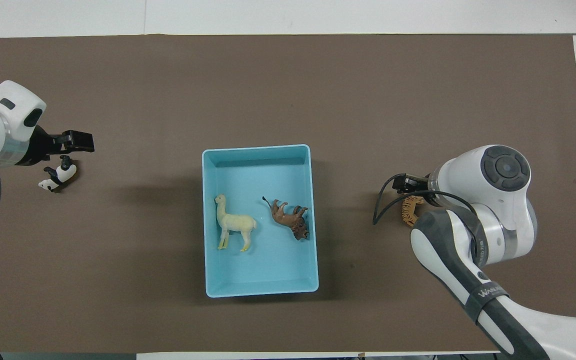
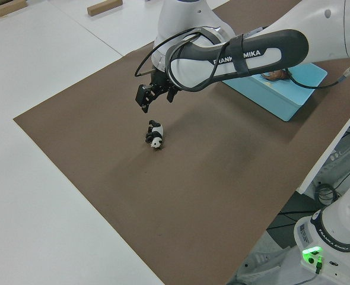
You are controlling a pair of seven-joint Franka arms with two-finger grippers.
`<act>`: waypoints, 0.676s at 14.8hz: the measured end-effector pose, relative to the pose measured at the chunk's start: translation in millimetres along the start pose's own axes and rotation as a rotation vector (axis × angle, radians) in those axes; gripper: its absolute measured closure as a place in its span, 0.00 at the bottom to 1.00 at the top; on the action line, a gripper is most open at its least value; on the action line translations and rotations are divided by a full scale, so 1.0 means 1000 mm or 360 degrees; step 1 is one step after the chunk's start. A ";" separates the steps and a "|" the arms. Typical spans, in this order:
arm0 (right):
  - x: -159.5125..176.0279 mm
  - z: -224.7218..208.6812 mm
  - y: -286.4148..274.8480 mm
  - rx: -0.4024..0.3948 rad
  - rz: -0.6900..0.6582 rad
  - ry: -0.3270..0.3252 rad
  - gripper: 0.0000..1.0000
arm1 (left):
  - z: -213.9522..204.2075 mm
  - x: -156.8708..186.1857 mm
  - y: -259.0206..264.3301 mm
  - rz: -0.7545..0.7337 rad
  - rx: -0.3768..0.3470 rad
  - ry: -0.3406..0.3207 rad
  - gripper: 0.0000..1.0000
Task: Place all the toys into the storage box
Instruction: 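Grasp the black-and-white cow toy with the left gripper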
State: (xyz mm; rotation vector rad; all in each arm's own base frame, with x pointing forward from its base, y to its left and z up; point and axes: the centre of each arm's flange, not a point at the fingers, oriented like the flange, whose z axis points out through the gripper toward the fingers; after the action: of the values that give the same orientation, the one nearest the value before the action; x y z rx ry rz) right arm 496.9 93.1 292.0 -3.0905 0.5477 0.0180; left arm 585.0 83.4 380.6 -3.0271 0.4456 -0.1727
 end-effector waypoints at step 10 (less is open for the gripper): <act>0.011 -0.024 -0.006 0.0034 -0.0001 0.0062 0.56 | 0.061 -0.034 -0.023 0.0089 -0.0025 -0.0052 0.00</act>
State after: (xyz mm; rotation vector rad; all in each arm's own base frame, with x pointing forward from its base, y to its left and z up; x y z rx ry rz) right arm 509.4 95.1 315.9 -3.0760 0.5442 -0.0477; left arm 566.8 118.7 319.0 -3.0237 0.5309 -0.1169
